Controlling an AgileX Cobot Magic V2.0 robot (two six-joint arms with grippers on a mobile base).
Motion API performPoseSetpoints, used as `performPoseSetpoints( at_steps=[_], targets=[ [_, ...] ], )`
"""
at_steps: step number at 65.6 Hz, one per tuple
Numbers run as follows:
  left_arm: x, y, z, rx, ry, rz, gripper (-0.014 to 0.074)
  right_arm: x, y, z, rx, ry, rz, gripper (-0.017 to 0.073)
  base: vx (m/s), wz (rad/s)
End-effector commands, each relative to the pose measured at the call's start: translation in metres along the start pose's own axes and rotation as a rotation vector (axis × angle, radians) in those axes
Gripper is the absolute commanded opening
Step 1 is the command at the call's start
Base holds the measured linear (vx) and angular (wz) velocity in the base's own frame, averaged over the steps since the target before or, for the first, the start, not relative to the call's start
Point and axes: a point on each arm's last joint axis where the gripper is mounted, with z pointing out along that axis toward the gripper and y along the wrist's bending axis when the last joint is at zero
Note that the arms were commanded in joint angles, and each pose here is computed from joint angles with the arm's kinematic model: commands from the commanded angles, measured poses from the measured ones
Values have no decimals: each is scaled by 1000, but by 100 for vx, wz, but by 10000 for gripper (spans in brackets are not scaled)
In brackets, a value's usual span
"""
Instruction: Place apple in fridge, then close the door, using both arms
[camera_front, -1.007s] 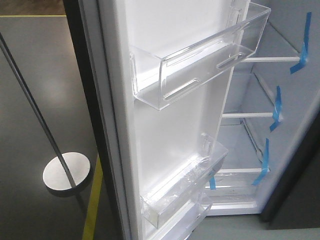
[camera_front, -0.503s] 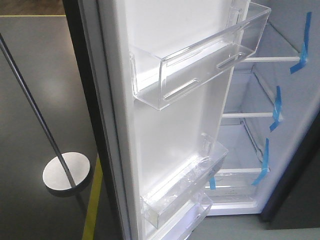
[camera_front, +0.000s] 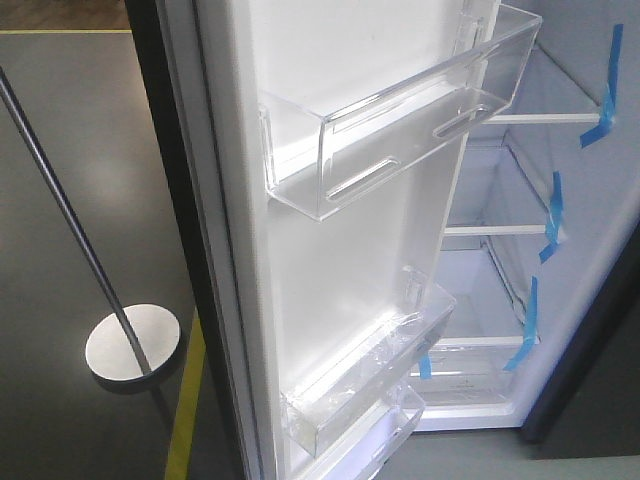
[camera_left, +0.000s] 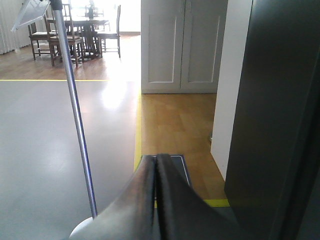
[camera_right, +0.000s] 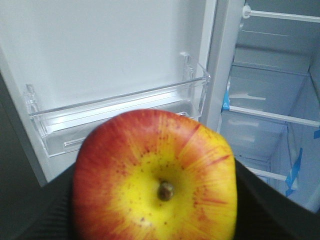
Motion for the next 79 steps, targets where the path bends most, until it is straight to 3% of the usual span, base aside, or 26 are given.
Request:
performPoseSetpoints(
  at_steps=[1,15,25,31,45,48,58,79],
  targets=[
    [-14,-1,-3,6,-112,-11,-6,-12,0,-3,5,-98,-6,95,0,0],
    [-14,-1,-3,6,-112,-11,-6,-14,-1,-3,14,-118,-11,95,0,0],
    [-14,-1,-3,6,-112,-11,-6,-31,-6,0,42,-283,2,95,0,0],
    [-14,-1,-3,6,-112,-11,-6,-45,-10,17,8,-361,-2,95,0,0],
    [-14,-1,-3,6,-112,-11,-6,-68,-21,98,-228,-419,-27,95,0,0],
    [-14,-1,-3,6,-112,-11,-6,-71,-24,116,-266,-428,-55,95,0,0],
    [-14,-1,-3,6,-112,-11,-6,-83,-35,176,-431,-416,-48,97,0,0],
    [-14,-1,-3,6,-112,-11,-6,-76,-56,269,-590,-191,-36,104,0,0]
  ],
)
